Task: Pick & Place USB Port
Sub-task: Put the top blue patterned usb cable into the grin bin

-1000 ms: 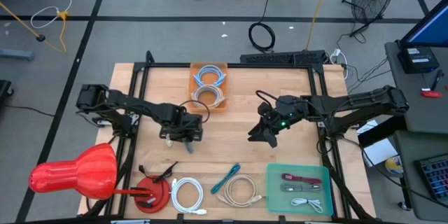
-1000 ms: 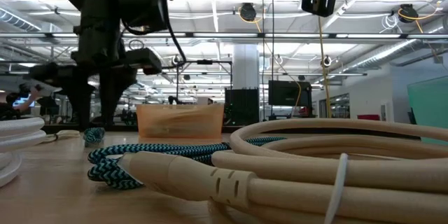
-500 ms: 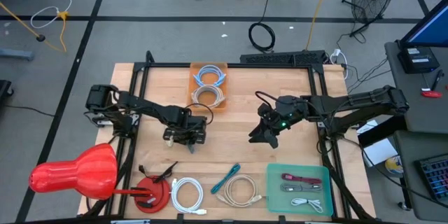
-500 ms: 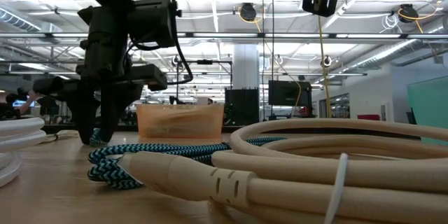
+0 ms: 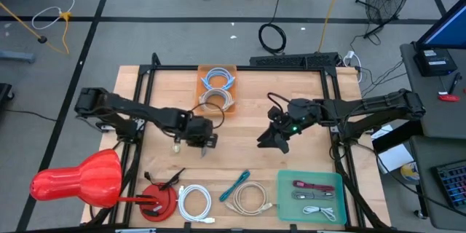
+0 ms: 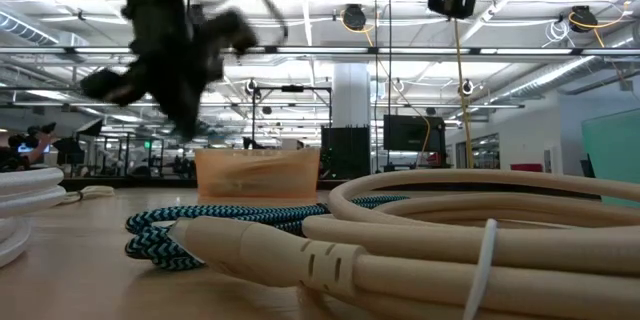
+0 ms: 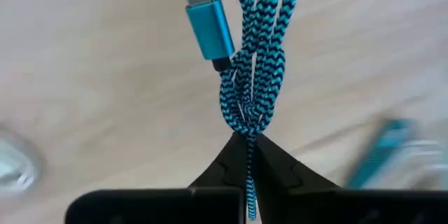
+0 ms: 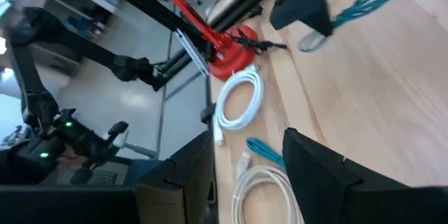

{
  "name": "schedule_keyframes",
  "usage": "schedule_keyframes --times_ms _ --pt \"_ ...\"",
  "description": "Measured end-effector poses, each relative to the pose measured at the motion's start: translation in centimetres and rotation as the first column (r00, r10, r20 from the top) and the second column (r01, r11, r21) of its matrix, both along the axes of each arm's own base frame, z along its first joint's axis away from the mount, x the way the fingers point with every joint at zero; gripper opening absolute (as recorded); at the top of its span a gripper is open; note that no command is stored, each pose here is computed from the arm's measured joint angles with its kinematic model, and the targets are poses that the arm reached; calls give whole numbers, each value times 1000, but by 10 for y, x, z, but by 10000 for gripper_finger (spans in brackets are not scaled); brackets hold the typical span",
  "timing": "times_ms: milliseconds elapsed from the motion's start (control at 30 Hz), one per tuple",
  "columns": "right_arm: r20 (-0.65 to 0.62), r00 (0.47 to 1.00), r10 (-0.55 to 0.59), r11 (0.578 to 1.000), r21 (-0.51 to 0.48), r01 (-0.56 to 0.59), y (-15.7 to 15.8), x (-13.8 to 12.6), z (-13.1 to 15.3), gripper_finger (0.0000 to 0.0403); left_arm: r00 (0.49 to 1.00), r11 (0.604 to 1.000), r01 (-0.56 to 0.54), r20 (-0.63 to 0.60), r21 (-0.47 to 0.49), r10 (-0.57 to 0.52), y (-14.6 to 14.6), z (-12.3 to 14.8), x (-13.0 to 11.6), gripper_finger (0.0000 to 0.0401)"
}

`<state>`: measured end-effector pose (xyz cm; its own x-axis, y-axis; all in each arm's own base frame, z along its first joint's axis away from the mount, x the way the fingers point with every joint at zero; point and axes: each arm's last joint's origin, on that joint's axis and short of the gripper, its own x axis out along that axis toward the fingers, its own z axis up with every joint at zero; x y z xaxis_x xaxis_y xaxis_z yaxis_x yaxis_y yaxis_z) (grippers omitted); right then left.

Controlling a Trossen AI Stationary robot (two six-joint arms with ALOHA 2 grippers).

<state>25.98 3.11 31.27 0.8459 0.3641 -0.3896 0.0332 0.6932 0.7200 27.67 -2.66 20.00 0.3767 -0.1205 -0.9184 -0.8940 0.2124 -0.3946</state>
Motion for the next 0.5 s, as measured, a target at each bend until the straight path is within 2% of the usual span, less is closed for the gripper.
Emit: schedule_keyframes --times_ms 100,200,333,400,500 --pt "72 997 0 1000 6 0 0 3 6 161 986 990 -35 163 139 12 -4 35 3 5" --pt "167 986 2 1000 16 -5 1 5 15 161 942 963 -93 337 253 2 -8 72 5 4" --pt "304 953 0 999 30 -10 1 8 29 161 859 916 -145 507 374 -71 -10 114 11 4" --pt "368 930 -5 999 36 -9 0 8 35 161 787 903 -165 605 396 -122 -11 136 17 3" --pt "448 894 -26 999 54 2 -4 9 44 161 708 886 -181 681 428 -184 -11 156 22 3"
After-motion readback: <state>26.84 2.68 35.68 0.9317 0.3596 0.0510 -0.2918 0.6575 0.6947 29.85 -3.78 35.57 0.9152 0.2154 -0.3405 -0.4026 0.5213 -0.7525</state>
